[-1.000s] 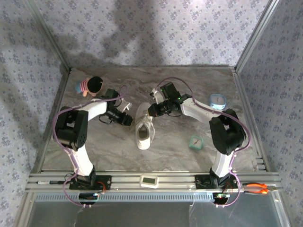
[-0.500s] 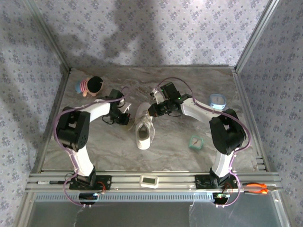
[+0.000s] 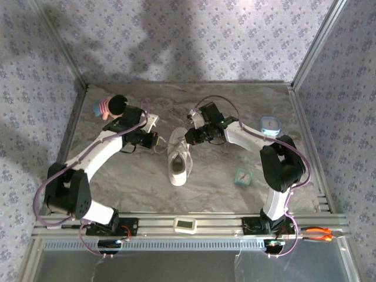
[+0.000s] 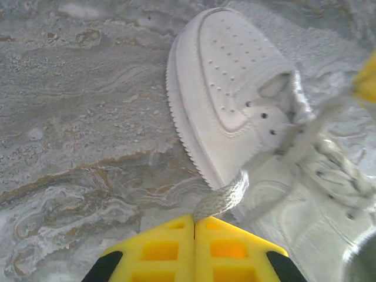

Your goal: Tie the shoes

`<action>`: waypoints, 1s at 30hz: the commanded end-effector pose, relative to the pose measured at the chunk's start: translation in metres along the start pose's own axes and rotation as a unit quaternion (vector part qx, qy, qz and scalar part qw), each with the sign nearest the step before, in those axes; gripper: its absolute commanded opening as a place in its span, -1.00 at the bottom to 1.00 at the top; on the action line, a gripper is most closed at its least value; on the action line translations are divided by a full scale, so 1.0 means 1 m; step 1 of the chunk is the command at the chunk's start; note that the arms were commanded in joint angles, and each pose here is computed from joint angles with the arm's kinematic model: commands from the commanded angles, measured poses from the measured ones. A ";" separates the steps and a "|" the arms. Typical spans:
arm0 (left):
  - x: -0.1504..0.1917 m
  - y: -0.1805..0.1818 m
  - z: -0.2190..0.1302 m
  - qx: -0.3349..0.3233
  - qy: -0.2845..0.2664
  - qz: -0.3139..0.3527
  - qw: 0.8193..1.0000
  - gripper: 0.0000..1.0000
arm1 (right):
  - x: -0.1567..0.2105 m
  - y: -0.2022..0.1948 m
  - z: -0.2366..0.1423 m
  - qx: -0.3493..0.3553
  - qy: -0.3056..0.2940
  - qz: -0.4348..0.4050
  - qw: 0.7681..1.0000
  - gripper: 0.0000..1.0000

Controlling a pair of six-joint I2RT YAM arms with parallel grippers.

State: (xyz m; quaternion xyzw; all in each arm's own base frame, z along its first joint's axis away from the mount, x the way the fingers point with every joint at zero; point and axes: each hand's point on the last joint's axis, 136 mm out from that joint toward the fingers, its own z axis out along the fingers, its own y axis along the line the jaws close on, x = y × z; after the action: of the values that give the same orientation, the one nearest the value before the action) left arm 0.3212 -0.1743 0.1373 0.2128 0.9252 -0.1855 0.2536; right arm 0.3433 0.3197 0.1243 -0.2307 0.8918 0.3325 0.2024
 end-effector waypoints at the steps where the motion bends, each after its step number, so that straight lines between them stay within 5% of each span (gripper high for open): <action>1: 0.003 -0.021 -0.015 0.015 -0.018 0.007 1.000 -1.00 | -0.013 -0.012 -0.002 0.033 -0.013 0.013 0.999 -1.00; 12: 0.016 -0.082 -0.050 0.040 -0.068 0.058 0.995 -1.00 | -0.032 0.001 0.022 -0.011 0.002 -0.023 1.000 -1.00; 30: 0.025 -0.144 -0.026 0.087 -0.033 0.083 0.992 -1.00 | -0.056 0.025 0.042 -0.048 0.015 -0.073 0.996 -1.00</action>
State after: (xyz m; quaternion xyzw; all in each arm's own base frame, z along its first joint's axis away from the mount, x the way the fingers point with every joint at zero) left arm 0.2152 -0.2615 0.1594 0.3113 0.8842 -0.2341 0.2580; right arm 0.3872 0.3710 0.1332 -0.2891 0.8668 0.3458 0.2132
